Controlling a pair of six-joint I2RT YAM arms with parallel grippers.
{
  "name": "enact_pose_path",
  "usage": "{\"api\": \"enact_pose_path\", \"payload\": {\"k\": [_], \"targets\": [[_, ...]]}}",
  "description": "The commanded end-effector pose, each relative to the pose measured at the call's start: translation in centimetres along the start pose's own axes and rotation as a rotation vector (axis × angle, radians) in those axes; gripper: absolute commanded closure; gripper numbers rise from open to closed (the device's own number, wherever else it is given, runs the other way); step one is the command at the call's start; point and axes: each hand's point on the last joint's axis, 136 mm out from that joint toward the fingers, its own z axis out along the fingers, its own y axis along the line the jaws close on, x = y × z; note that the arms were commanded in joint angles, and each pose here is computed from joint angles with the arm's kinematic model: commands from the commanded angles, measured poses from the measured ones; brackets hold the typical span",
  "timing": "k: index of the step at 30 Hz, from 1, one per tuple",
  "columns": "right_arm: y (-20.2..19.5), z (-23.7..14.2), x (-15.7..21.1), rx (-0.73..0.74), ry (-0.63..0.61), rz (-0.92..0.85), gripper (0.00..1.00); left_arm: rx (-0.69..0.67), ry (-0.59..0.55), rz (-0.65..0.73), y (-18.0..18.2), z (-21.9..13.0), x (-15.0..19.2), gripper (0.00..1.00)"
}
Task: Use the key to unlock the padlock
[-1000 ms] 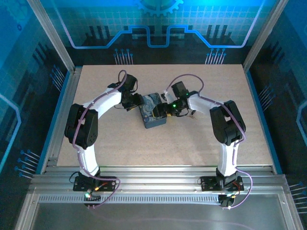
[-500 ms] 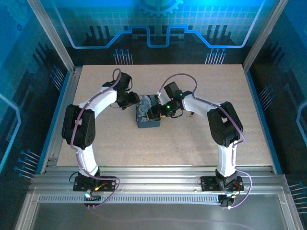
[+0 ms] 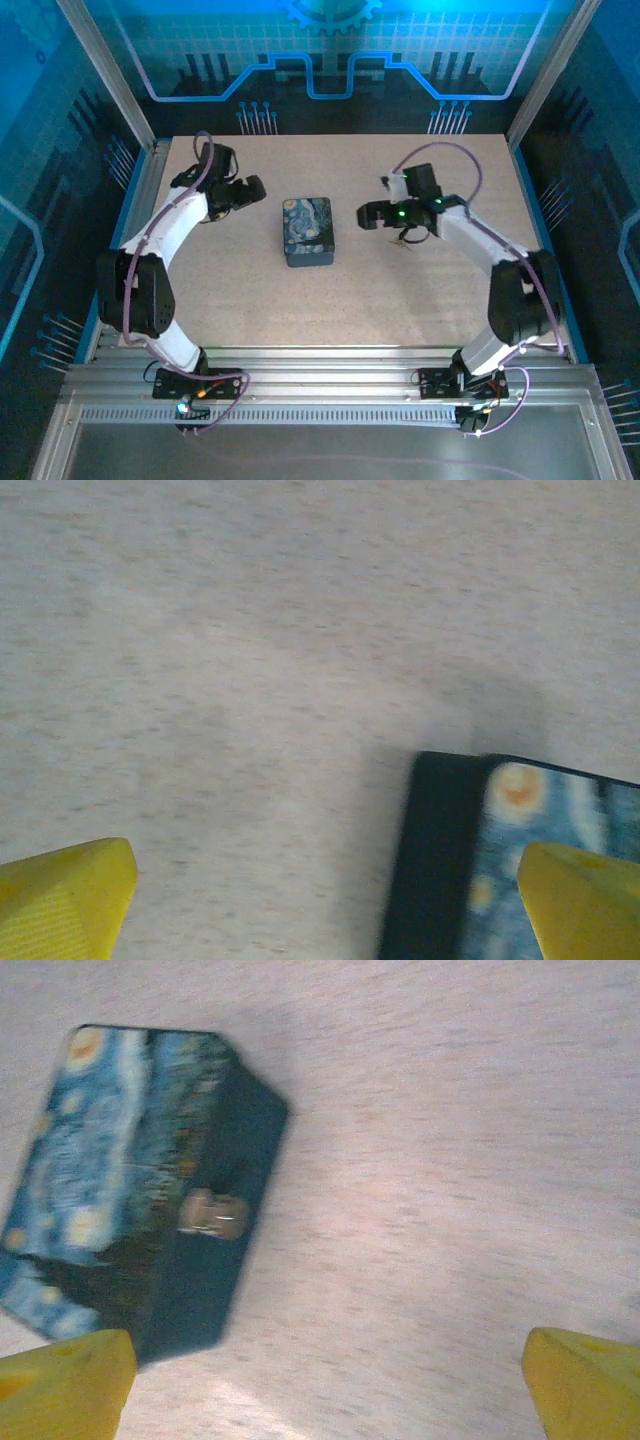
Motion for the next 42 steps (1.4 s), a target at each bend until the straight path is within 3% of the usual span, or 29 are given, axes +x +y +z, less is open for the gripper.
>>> {"api": "enact_pose_path", "payload": {"k": [1,6,10,14,20,26,42], "targets": [[-5.5,-2.5,-0.6,0.225,-0.125,-0.047,0.00,-0.106,-0.177,0.190,3.0,-0.9,-1.6,0.01],[-11.0,-5.6,0.5,0.451,-0.229,-0.050,0.00,-0.136,-0.480,0.359,6.0,-0.1,-0.5,0.01],[-13.0,-6.4,1.6,0.527,-0.297,-0.061,0.00,-0.119,-0.513,0.347,7.6,2.1,0.7,0.01],[-14.0,-6.2,2.2,0.536,-0.365,-0.071,0.00,0.046,-0.515,0.348,6.0,2.6,1.2,0.01],[-14.5,-5.7,2.1,0.530,-0.504,-0.111,0.00,0.138,-0.652,0.350,6.0,2.7,2.4,0.01],[-13.5,-2.3,2.5,0.444,-0.509,-0.180,0.00,0.153,-0.628,0.368,5.7,3.0,2.8,0.01],[-13.5,-2.3,2.6,0.425,-0.516,-0.176,0.00,0.155,-0.622,0.378,5.5,3.1,2.8,0.01]]}}
